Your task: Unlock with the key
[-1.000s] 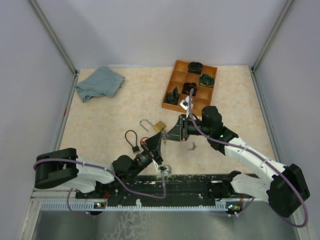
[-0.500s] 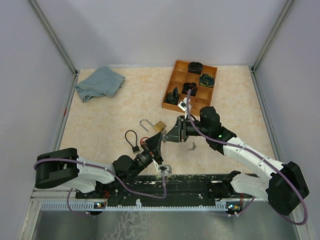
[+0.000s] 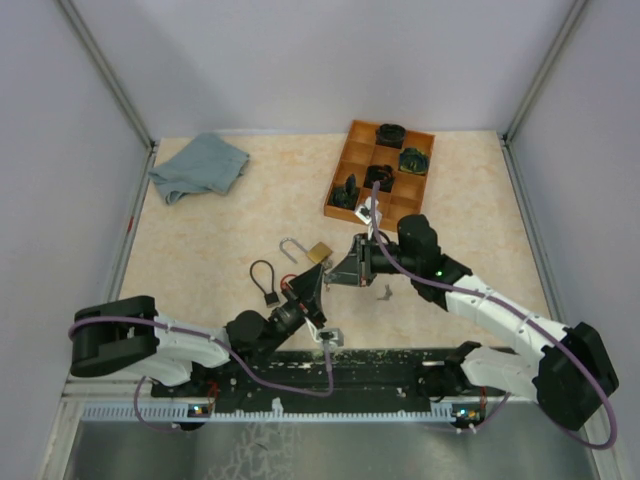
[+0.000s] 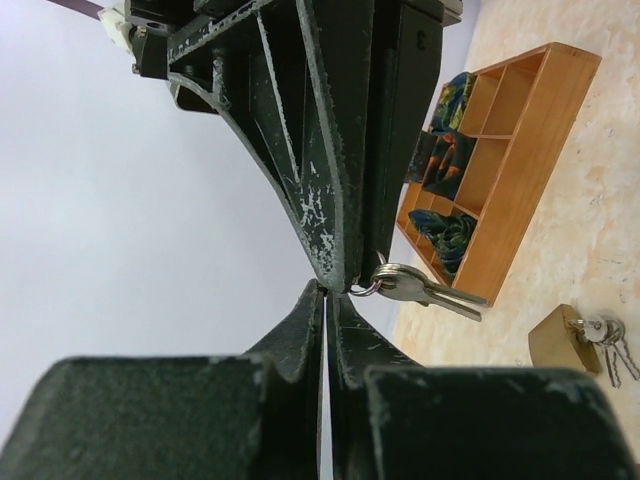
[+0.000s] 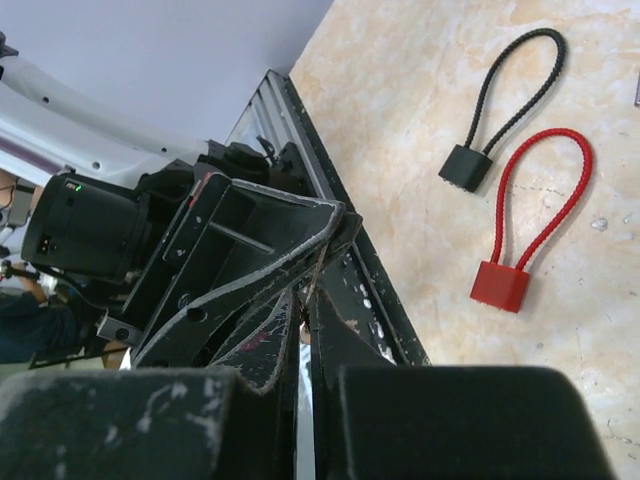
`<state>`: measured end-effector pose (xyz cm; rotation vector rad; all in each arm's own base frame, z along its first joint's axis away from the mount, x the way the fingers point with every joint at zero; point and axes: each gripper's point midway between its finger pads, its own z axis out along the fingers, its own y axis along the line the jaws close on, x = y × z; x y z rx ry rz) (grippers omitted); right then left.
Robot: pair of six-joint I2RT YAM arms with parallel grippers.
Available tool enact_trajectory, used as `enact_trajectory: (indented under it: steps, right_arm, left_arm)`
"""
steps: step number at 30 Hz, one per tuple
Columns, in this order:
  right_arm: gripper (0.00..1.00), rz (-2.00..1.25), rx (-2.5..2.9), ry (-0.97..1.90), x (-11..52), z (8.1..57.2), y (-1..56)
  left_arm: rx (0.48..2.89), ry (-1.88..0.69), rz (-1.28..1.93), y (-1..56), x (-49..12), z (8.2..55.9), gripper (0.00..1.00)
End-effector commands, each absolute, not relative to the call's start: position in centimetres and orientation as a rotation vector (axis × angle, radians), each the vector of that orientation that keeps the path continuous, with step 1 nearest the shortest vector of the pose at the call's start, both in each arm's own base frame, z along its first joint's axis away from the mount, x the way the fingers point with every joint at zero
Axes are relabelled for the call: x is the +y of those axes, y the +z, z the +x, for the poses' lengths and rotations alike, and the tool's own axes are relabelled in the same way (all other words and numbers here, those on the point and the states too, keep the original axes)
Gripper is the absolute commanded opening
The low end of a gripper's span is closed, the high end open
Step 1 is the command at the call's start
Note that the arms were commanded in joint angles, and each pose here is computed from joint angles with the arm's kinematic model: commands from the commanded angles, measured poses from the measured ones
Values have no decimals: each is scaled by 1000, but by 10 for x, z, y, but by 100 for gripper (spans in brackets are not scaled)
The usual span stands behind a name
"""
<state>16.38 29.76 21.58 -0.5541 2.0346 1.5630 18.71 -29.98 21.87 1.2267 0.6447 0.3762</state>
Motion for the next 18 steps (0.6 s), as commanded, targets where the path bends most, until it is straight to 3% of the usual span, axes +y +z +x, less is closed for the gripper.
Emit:
enact_trajectory:
  steps: [1, 5, 8, 12, 15, 18]
  right_arm:
    - [0, -592, 1939, 1519, 296, 167, 232]
    - [0, -598, 1925, 1470, 292, 170, 228]
    - [0, -595, 1897, 1405, 289, 177, 224]
    - [0, -571, 1917, 1257, 279, 193, 209]
    - [0, -550, 1927, 1152, 270, 203, 197]
    - [0, -540, 1935, 1076, 264, 211, 189]
  left_arm:
    - [670, 363, 1182, 224, -296, 188, 11]
    - [707, 331, 1143, 223, -292, 188, 31]
    - [781, 273, 1095, 220, -289, 191, 52]
    - [927, 171, 965, 221, -283, 193, 63]
    - [1100, 77, 782, 225, -271, 198, 79]
    - [1290, -38, 674, 216, -273, 199, 84]
